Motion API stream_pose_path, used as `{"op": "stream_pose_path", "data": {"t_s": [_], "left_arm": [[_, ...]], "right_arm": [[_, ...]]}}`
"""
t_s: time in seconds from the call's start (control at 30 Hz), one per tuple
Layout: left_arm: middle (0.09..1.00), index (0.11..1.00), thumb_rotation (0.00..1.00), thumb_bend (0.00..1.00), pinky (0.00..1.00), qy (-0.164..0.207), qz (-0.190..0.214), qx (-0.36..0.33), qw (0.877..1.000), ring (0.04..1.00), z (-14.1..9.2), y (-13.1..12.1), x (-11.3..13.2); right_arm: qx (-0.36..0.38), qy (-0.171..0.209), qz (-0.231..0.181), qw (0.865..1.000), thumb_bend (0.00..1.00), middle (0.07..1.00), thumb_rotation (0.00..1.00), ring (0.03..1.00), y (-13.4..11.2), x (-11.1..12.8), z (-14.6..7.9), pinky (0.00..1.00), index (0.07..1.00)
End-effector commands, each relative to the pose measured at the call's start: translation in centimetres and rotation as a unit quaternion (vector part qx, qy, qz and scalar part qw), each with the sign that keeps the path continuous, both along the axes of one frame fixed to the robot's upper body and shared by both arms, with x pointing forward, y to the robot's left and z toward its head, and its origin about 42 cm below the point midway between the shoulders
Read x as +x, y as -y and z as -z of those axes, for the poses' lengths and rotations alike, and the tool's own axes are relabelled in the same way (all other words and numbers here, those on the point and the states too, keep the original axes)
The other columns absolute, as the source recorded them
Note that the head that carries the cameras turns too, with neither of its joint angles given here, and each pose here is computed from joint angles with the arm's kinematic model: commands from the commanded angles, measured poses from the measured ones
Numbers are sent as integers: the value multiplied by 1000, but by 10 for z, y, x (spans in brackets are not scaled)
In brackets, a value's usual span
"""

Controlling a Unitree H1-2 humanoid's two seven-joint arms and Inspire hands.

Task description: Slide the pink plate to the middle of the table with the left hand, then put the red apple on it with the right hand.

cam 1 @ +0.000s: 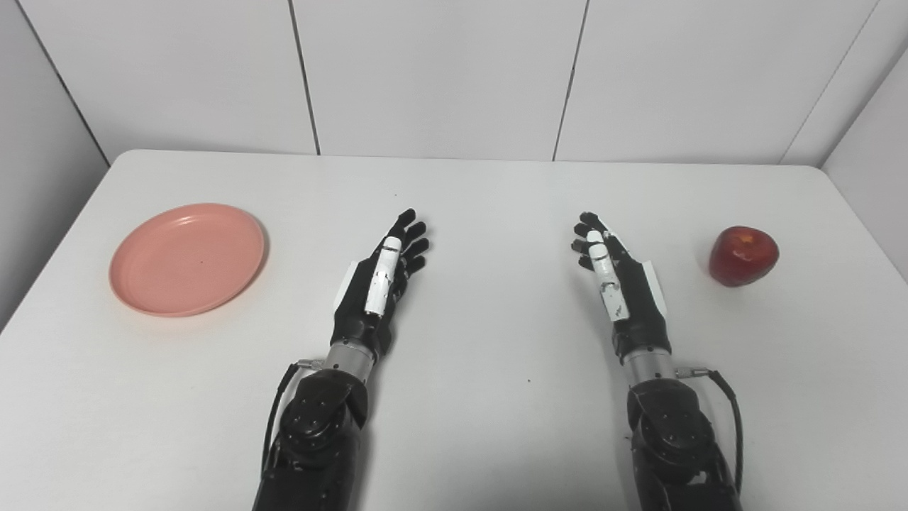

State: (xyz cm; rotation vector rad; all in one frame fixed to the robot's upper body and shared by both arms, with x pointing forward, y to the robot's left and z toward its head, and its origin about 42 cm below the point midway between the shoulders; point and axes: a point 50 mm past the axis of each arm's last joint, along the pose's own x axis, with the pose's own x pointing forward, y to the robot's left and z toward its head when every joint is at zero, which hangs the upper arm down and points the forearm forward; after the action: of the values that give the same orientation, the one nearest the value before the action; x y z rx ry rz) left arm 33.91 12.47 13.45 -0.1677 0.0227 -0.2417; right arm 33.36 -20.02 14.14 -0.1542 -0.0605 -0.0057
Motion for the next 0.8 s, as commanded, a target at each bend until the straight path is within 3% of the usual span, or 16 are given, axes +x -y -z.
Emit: {"op": "stream_pose_path", "data": {"t_s": [0.0,0.77], "left_arm": [[927,911,1000,389,925,42,7,-4,999,916,-18,4,4],[927,911,1000,395,929,42,7,-1,999,917,-18,5,3]], "right_arm": [[5,38,-6,999,250,868,1000,848,-2,6,-20,854,873],[4,36,-5,999,252,868,1000,847,-2,6,-20,855,872]]}}
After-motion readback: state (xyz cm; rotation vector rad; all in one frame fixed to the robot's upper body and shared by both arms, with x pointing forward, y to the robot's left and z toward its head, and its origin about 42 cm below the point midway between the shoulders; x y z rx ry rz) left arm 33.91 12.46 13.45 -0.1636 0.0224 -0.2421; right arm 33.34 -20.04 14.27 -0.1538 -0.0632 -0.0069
